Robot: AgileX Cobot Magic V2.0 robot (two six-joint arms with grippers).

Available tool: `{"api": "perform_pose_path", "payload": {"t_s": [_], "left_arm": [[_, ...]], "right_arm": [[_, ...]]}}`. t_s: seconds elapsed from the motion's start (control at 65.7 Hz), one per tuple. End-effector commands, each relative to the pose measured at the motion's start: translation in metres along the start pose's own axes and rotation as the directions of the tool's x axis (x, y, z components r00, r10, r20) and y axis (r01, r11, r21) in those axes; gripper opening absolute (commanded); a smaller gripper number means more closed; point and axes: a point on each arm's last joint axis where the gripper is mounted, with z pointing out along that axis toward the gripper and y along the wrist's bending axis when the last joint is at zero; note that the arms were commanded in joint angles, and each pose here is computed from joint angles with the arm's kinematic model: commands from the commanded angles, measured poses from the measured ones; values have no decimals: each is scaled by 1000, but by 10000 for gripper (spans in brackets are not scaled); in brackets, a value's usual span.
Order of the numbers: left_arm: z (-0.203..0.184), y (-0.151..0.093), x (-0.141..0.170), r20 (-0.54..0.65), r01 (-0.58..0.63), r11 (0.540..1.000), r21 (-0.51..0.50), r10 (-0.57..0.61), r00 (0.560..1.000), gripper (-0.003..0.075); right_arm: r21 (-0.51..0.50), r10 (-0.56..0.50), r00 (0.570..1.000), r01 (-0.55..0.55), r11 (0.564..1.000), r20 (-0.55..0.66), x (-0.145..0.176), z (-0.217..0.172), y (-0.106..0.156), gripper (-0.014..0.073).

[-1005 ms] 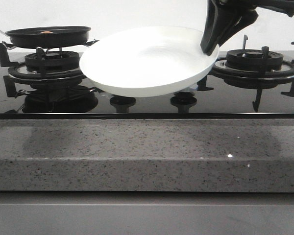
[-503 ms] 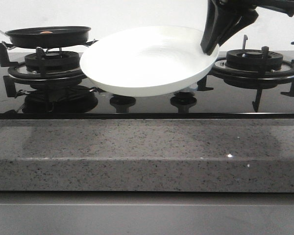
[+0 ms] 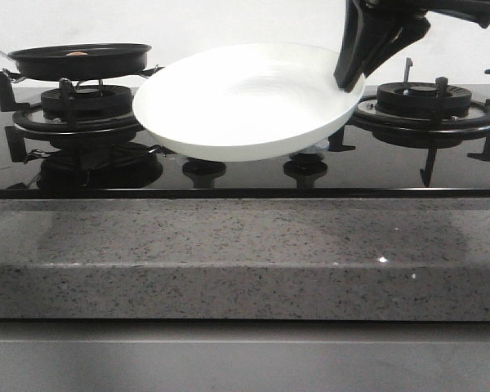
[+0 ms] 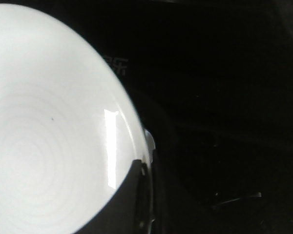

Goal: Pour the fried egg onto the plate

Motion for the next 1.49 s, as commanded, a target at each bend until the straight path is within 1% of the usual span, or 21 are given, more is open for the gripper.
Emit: {"api": "perform_pose_path", "payload": {"t_s": [0.0, 0.122, 0.213, 0.32, 0.411, 0.472, 0.594, 0.685, 0.716, 0.822, 0.944, 1.066, 1.173, 1.279, 1.401, 1.477], "left_arm": [[-5, 15, -17, 75, 112, 993, 27, -113, 991, 552], [4, 38, -25, 80, 210, 975, 76, -216, 973, 552], [12, 58, -30, 86, 299, 945, 130, -311, 947, 552], [22, 81, -36, 95, 397, 889, 228, -426, 900, 552], [32, 97, -41, 94, 445, 839, 314, -494, 864, 552], [41, 106, -44, 82, 484, 794, 369, -546, 834, 552], [62, 118, -50, 65, 516, 733, 444, -600, 797, 552], [80, 126, -53, 31, 553, 688, 471, -639, 768, 552], [87, 130, -54, 20, 565, 676, 472, -649, 760, 552], [103, 140, -57, -1, 588, 659, 470, -666, 746, 552], [119, 146, -60, -30, 614, 620, 489, -691, 722, 552], [131, 151, -65, -70, 640, 547, 540, -729, 681, 552], [136, 150, -68, -94, 605, 514, 608, -710, 698, 552], [144, 148, -71, -128, 601, 448, 662, -723, 679, 552], [156, 144, -72, -151, 607, 424, 672, -724, 674, 552], [162, 139, -72, -169, 609, 419, 674, -715, 678, 552]], "right_arm": [[-34, -5, 994, 9, 999, 113, -10, -22, 5, -101], [-34, -5, 994, 9, 999, 113, -10, -22, 5, -101], [-34, -5, 994, 9, 999, 113, -10, -22, 5, -101], [-34, -5, 994, 9, 999, 113, -10, -22, 5, -101], [-34, -5, 994, 9, 999, 113, -10, -22, 5, -101], [-34, -5, 994, 9, 999, 113, -10, -22, 5, -101], [-34, -5, 994, 9, 999, 113, -10, -22, 5, -101], [-34, -5, 994, 9, 999, 113, -10, -22, 5, -101], [-34, -5, 994, 9, 999, 113, -10, -22, 5, -101], [-34, -5, 994, 9, 999, 113, -10, -22, 5, -101], [-34, -5, 994, 9, 999, 113, -10, -22, 5, -101], [-34, -5, 994, 9, 999, 113, -10, -22, 5, -101], [-34, -5, 994, 9, 999, 113, -10, -22, 5, -101], [-34, -5, 994, 9, 999, 113, -10, -22, 5, -101], [-34, -5, 994, 9, 999, 113, -10, -22, 5, -101], [-34, -5, 994, 9, 999, 113, -10, -22, 5, -101]]}}
